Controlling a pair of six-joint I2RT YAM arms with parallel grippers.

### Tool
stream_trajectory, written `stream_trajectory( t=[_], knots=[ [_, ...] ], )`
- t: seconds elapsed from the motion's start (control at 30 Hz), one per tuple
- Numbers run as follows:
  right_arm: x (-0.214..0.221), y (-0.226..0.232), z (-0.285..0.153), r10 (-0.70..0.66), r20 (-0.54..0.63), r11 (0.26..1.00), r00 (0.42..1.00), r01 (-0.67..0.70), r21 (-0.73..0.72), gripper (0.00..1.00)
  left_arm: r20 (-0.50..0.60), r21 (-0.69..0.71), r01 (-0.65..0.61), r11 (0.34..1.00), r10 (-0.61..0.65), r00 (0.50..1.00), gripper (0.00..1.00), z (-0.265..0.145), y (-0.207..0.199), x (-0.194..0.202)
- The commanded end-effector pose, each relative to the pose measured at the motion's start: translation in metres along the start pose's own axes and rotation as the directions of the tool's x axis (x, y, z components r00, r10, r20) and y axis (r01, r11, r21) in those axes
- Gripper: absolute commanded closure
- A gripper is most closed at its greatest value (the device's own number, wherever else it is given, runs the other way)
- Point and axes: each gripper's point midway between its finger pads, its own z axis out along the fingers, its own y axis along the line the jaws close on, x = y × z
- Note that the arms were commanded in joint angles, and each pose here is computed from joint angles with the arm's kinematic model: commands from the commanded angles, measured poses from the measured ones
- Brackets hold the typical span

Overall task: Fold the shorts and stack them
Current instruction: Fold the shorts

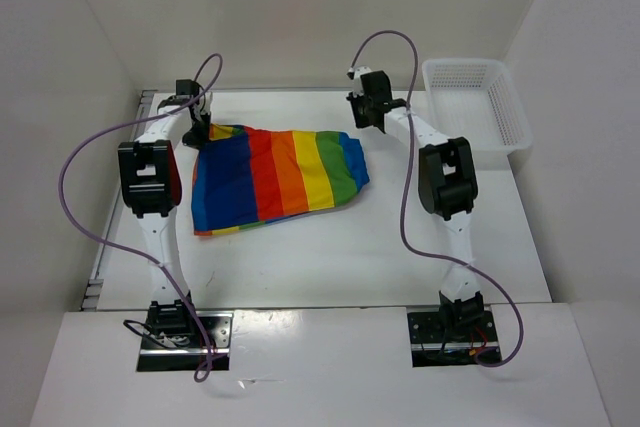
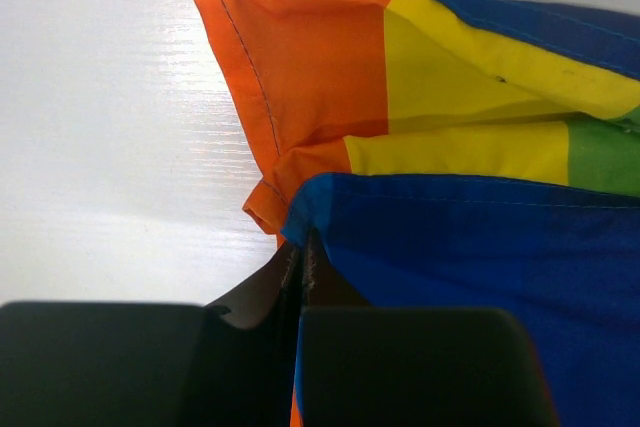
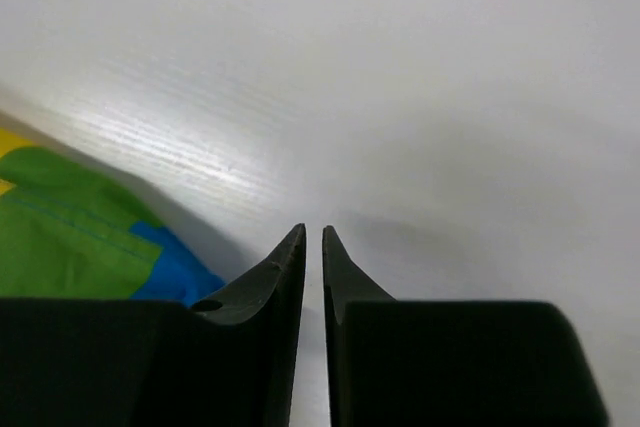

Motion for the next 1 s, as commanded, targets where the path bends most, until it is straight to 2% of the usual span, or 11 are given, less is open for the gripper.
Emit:
stream_trajectory(
  t=[0.0,0.07,0.13,0.2,0.33,0.5,0.73,0.8,0.93,0.97],
  knots=[
    [-0.082,-0.023,-0.026,-0.060,0.199,0.994,0.978,0.041,0.098,0.83,-0.021,0.001,-0.004,1.000,0.004,1.000,0.99,-0.005,0.001,0.006],
    [-0.107,-0.010,-0.051,-0.098,0.236,0.995,0.967,0.094,0.028,0.79,0.006,0.044,-0.012,0.999,0.012,1.000,0.97,-0.017,-0.010,-0.004],
    [-0.110,0.029,-0.065,-0.160,0.248,0.978,0.956,0.187,-0.091,0.76,0.053,0.068,-0.022,0.997,0.019,0.998,0.94,-0.036,-0.018,-0.017],
    [-0.091,0.059,-0.073,-0.222,0.208,0.954,0.953,0.257,-0.157,0.76,0.101,0.071,-0.033,0.997,0.026,0.995,0.88,-0.054,-0.023,-0.032],
    [-0.052,0.089,-0.079,-0.247,0.141,0.923,0.959,0.277,-0.266,0.76,0.134,0.083,-0.061,0.995,0.049,0.990,0.86,-0.064,-0.039,-0.040],
    [-0.037,0.088,-0.082,-0.273,0.110,0.922,0.956,0.293,-0.252,0.76,0.115,0.076,-0.060,0.995,0.051,0.992,0.96,-0.058,-0.038,-0.034],
    [-0.001,0.105,-0.080,-0.340,0.059,0.882,0.938,0.340,-0.327,0.76,0.243,0.100,-0.065,0.993,0.039,0.969,0.94,-0.098,-0.040,-0.072],
    [0.017,0.108,-0.075,-0.350,0.021,0.880,0.936,0.337,-0.336,0.79,0.277,0.098,-0.065,0.993,0.036,0.960,0.94,-0.107,-0.039,-0.081],
    [0.026,0.098,-0.067,-0.366,-0.005,0.892,0.931,0.349,-0.288,0.82,0.341,0.118,-0.074,0.990,0.030,0.939,0.94,-0.128,-0.041,-0.102],
    [0.027,0.096,-0.063,-0.376,-0.005,0.890,0.926,0.360,-0.280,0.83,0.346,0.128,-0.078,0.989,0.029,0.938,0.91,-0.127,-0.043,-0.105]
  ],
)
